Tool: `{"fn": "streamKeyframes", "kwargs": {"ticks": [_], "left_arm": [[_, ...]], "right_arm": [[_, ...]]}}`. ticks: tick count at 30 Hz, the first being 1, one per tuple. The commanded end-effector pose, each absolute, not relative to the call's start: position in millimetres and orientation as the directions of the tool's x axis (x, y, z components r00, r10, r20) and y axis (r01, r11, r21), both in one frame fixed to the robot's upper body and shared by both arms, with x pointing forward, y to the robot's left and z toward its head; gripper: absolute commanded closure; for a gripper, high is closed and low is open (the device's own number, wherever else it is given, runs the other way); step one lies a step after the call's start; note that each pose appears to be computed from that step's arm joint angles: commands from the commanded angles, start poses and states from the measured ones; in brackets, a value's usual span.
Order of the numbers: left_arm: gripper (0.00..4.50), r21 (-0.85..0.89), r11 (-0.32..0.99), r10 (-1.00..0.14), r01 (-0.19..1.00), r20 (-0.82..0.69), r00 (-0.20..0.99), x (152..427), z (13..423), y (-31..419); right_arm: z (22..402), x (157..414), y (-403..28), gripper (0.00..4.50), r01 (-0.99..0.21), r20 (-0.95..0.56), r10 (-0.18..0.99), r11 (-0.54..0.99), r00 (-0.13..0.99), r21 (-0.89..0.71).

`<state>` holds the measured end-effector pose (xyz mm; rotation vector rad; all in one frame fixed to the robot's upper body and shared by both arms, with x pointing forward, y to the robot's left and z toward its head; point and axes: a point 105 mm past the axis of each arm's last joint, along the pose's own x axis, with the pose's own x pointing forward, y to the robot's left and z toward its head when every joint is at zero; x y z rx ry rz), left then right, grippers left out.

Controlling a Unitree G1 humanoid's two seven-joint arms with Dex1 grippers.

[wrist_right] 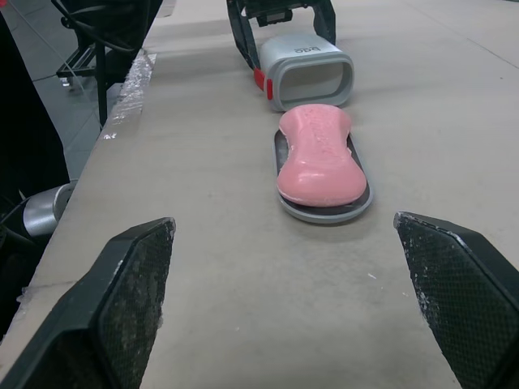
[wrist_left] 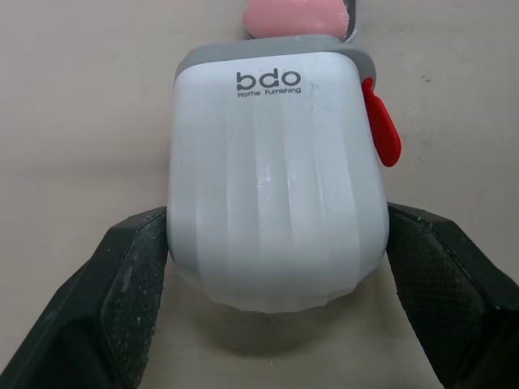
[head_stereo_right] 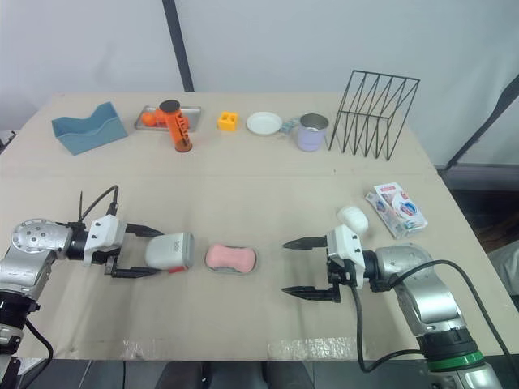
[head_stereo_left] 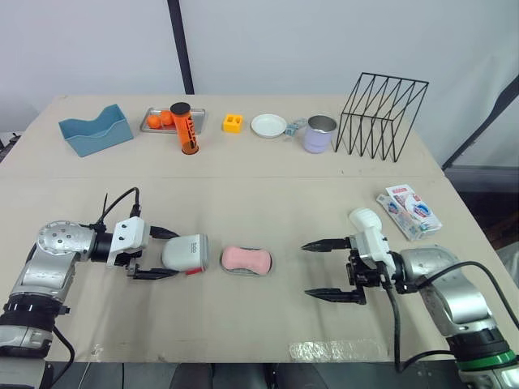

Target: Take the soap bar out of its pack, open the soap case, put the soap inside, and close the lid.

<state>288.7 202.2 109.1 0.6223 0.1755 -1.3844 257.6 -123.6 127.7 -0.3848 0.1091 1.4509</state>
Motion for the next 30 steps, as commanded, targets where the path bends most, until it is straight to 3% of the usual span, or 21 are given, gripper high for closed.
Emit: {"fn": "streamKeyframes", "kwargs": {"ticks": [1, 12, 30], "left_arm": [[0.94, 0.323, 0.031, -0.870, 0.946, -0.457, 0.185, 284, 121, 202], [0.94, 0.313, 0.012, -0.867, 0.950, -0.469, 0.166, 277, 119, 200], [0.94, 0.312, 0.021, -0.870, 0.950, -0.463, 0.171, 274, 118, 197]], "right_arm": [[137, 259, -96, 0.00, -0.968, -0.392, 0.911, 0.028, 0.128, -0.250], [139, 276, -50, 0.00, -0.961, -0.484, 0.849, 0.088, 0.210, -0.263], [112, 282, -41, 0.00, -0.966, -0.606, 0.756, 0.142, 0.247, -0.216]]}}
